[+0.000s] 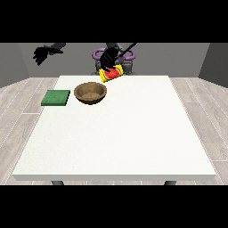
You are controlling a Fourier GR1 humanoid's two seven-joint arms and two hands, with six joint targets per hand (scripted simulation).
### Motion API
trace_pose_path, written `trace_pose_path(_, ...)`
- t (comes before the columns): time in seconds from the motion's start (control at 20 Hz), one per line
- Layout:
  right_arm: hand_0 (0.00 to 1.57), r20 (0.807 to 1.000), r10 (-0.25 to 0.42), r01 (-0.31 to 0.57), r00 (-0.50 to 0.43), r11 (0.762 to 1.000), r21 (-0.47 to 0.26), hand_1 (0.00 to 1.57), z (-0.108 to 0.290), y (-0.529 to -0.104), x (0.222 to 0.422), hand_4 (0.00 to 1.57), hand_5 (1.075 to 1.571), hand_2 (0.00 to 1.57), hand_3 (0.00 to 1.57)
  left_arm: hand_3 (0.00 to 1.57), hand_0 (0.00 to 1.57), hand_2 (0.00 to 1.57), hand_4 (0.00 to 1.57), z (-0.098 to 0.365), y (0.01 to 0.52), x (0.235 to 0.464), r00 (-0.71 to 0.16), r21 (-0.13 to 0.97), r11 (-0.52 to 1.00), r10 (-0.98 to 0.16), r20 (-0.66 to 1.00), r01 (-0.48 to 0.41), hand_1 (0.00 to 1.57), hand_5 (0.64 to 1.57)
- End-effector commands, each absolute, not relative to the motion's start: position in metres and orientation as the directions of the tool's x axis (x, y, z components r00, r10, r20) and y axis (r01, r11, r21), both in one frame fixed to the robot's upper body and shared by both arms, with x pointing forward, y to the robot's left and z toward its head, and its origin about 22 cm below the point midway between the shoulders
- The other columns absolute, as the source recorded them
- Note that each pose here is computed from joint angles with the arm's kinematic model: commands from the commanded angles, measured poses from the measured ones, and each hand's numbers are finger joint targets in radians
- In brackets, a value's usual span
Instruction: Pick the cup and pour the ball into the bowl, then pick the bowl and place it on the pad
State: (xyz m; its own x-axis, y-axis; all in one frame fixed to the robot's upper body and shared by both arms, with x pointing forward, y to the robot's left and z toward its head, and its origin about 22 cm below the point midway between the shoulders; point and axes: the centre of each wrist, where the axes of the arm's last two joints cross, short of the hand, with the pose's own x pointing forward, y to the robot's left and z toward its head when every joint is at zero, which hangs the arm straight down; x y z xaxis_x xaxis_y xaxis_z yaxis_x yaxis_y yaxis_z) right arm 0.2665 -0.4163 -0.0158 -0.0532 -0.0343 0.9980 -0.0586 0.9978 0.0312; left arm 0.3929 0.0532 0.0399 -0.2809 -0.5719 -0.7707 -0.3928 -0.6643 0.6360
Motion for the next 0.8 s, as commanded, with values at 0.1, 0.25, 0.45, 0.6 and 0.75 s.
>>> trace_pose_path(0.1,0.0,0.997,-0.041,-0.092,-0.068,0.995,0.035,0.0,0.0,-0.398,0.289,0.0,1.571,0.0,0.0,1.57,1.45,1.57,1.53,0.047,0.044,0.394,-0.262,0.549,-0.719,-0.483,-0.836,-0.427,1.45,1.134)
trace_pose_path(0.25,0.0,0.998,-0.07,-0.042,-0.005,0.997,0.07,0.0,-0.015,-0.37,0.29,0.0,1.567,0.0,0.0,1.57,1.45,1.57,1.54,0.061,0.073,0.408,-0.262,0.661,-0.646,-0.61,-0.748,-0.381,1.45,1.136)
trace_pose_path(0.45,0.0,0.997,-0.076,0.049,0.013,0.996,0.075,0.0,-0.025,-0.398,0.273,0.25,1.567,0.0,0.0,1.57,1.3,1.57,1.57,0.075,0.068,0.401,-0.187,0.958,-0.045,-0.977,-0.102,-0.284,1.3,1.19)
trace_pose_path(0.6,0.0,0.998,-0.058,0.078,0.021,0.995,0.056,0.0,-0.029,-0.404,0.261,0.25,1.567,0.0,0.0,1.27,1.17,1.44,1.46,0.066,0.099,0.4,-0.109,0.931,0.239,-0.97,0.217,-0.274,1.17,1.17)
trace_pose_path(0.75,0.0,0.996,-0.082,0.036,-0.037,0.996,0.083,0.0,-0.022,-0.389,0.275,0.36,1.568,0.0,0.0,0.0,0.56,0.0,0.89,0.05,0.107,0.386,-0.035,0.788,0.555,-0.823,0.568,-0.268,0.56,1.502)
